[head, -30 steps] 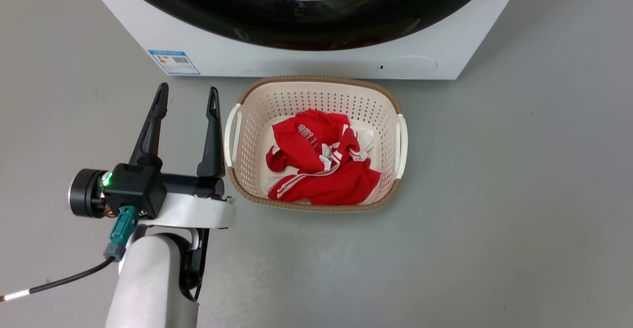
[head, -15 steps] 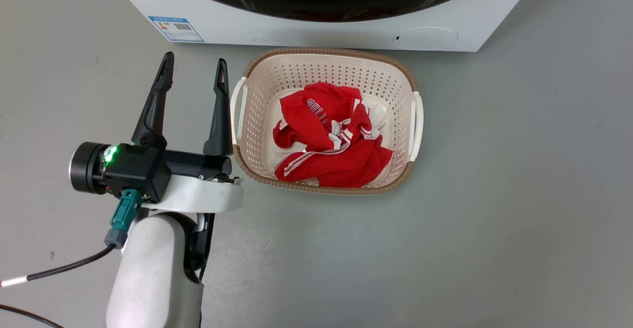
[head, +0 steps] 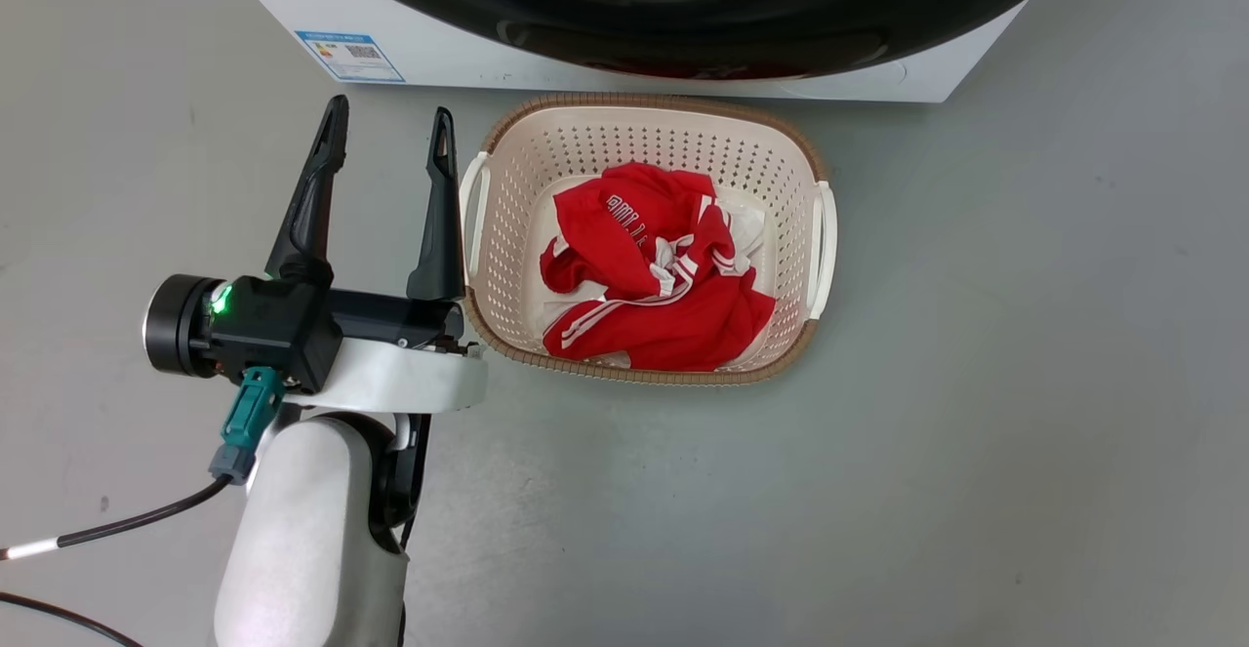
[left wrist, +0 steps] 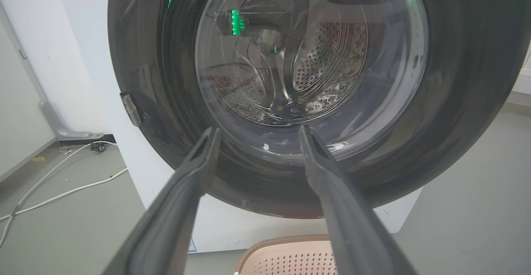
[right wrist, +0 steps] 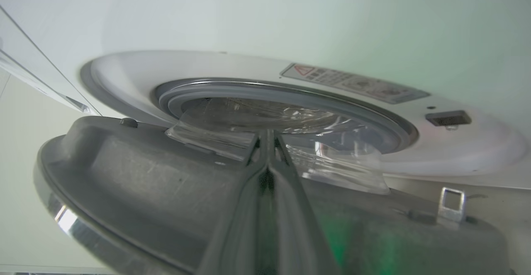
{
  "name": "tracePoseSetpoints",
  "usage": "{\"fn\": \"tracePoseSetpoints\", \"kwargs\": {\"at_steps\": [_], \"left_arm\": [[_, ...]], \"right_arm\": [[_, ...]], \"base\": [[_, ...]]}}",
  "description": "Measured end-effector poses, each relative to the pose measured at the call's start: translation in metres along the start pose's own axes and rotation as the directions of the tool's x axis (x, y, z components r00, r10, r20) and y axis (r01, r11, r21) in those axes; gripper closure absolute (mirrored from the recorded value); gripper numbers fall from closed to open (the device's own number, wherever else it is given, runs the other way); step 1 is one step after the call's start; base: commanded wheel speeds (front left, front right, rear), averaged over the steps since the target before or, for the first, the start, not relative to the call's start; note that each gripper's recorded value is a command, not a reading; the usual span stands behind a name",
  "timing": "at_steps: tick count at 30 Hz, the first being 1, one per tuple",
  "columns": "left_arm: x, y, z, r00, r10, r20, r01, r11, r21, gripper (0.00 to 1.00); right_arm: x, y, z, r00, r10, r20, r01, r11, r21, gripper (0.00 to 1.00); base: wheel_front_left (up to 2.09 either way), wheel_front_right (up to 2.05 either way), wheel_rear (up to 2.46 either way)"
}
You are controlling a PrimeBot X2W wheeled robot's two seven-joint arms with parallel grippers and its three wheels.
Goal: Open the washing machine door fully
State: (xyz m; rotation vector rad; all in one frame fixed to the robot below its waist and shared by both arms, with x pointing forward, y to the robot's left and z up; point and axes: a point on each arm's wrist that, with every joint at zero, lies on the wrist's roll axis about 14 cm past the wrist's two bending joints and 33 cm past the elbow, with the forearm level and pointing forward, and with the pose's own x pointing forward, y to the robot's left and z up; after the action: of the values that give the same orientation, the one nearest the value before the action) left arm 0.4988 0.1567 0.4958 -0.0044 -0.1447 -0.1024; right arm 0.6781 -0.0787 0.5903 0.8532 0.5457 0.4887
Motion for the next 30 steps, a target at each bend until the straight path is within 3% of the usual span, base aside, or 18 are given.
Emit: {"fn": "tracePoseSetpoints", "kwargs": {"at_steps": [16,30], "left_arm": [[-0.027,0.002,0.042,0.999,0.011,0.052,-0.012,1.0,0.014,0.0],[-0.073,0.001,0.066,0.997,0.018,0.069,-0.018,1.0,0.007,0.0]], "right_arm": [[-0.048,0.034,-0.059,0.979,0.095,-0.18,-0.093,0.995,0.02,1.0],[-0.097,0.087,-0.13,0.915,0.266,-0.304,-0.263,0.963,0.054,1.0]], "base": [[0.0,0.0,0.0],[0.0,0.0,0.0]]}}
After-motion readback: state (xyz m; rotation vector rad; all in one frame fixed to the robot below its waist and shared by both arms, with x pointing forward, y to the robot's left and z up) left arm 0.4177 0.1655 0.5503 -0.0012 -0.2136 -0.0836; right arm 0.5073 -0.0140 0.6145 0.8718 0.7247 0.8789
